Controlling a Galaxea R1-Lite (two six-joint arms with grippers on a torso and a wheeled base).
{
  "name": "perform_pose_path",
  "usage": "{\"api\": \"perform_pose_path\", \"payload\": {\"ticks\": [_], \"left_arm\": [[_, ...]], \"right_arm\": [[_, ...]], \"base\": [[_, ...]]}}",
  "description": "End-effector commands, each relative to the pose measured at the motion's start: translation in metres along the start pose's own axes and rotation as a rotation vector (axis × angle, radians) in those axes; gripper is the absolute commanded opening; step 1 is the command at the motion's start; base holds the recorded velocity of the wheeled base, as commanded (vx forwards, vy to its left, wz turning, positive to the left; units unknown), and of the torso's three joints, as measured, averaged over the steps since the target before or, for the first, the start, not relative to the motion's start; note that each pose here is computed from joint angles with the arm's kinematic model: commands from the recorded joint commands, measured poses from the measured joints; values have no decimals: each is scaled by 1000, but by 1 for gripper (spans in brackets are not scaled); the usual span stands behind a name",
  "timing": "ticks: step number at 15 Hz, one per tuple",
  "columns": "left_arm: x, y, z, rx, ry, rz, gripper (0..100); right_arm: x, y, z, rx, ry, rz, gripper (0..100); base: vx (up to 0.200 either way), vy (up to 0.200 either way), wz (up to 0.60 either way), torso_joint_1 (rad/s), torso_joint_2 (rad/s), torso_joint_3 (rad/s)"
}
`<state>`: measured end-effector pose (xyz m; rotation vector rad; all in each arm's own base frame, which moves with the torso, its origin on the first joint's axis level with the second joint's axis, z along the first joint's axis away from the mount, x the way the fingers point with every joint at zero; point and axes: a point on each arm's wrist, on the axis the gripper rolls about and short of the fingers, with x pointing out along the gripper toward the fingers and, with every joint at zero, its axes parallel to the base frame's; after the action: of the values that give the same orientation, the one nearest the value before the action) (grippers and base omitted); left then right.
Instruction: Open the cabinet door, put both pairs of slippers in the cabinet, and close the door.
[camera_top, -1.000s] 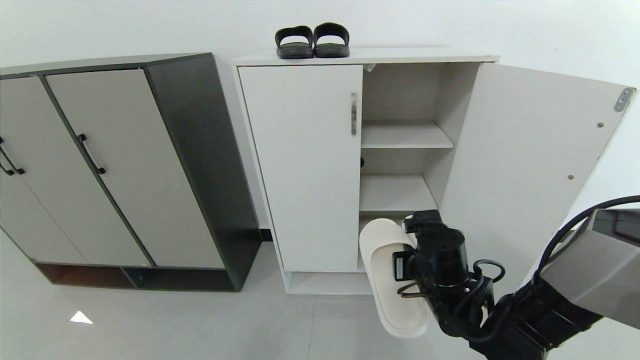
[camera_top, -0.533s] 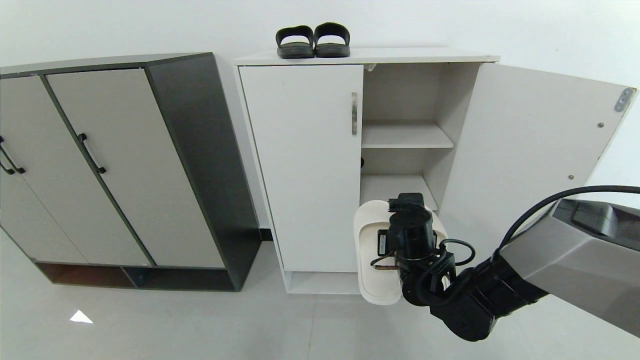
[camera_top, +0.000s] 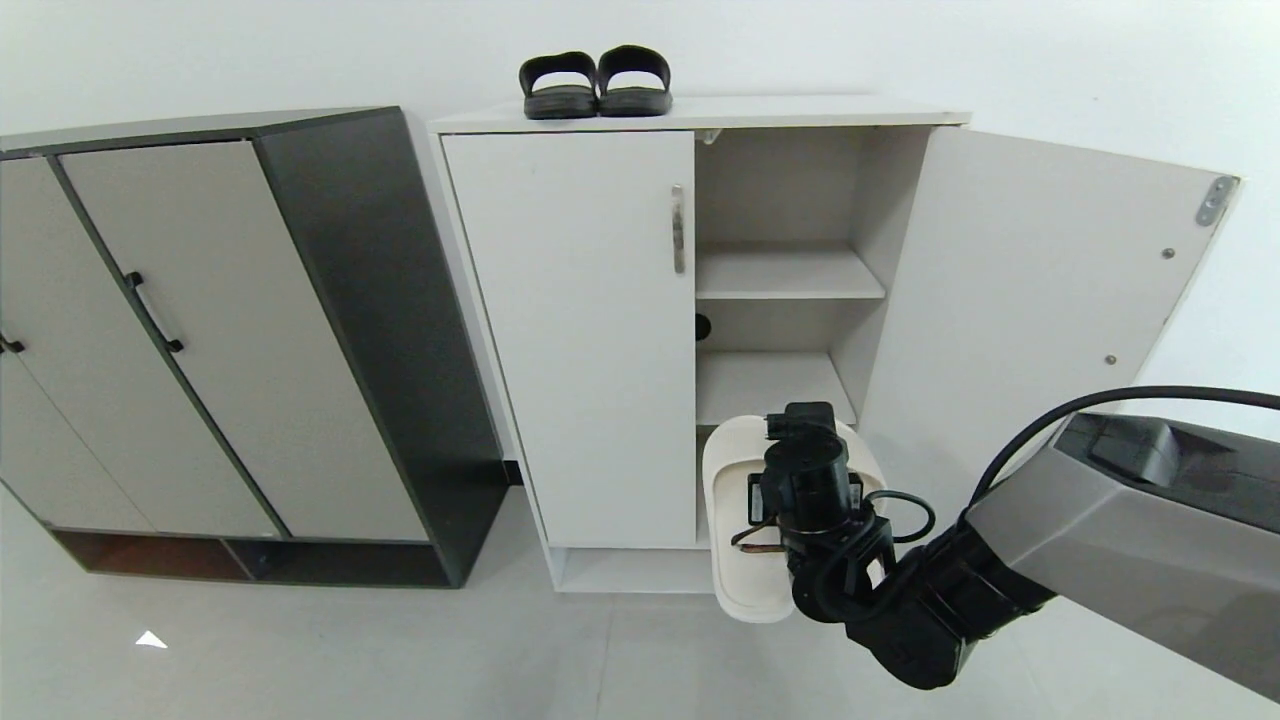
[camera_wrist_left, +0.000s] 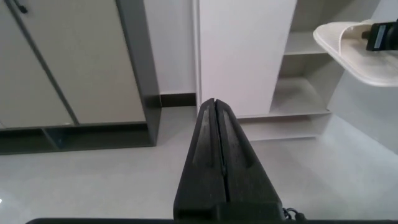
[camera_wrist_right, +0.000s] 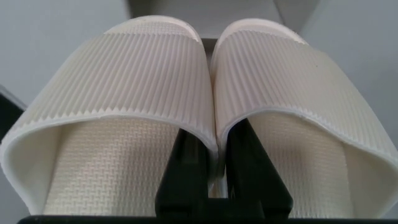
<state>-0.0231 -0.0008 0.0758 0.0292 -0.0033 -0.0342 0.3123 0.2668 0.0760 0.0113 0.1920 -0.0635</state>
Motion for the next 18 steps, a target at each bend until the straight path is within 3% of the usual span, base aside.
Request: {"api": "perform_pose_path", "payload": {"ticks": [1, 13, 18], "left_arm": [[0, 0, 0, 0, 4, 0, 0], [0, 0, 0, 1, 4, 0, 0], [0, 0, 0, 4, 4, 0, 0]], "right_arm": [[0, 0, -3, -5, 6, 0, 0], [1, 4, -20, -16, 9, 14, 0], [-2, 8, -19, -19, 26, 136, 0]], "base": [[0, 0, 0, 0, 0, 0], [0, 0, 0, 0, 0, 0], [0, 0, 0, 0, 0, 0]]}}
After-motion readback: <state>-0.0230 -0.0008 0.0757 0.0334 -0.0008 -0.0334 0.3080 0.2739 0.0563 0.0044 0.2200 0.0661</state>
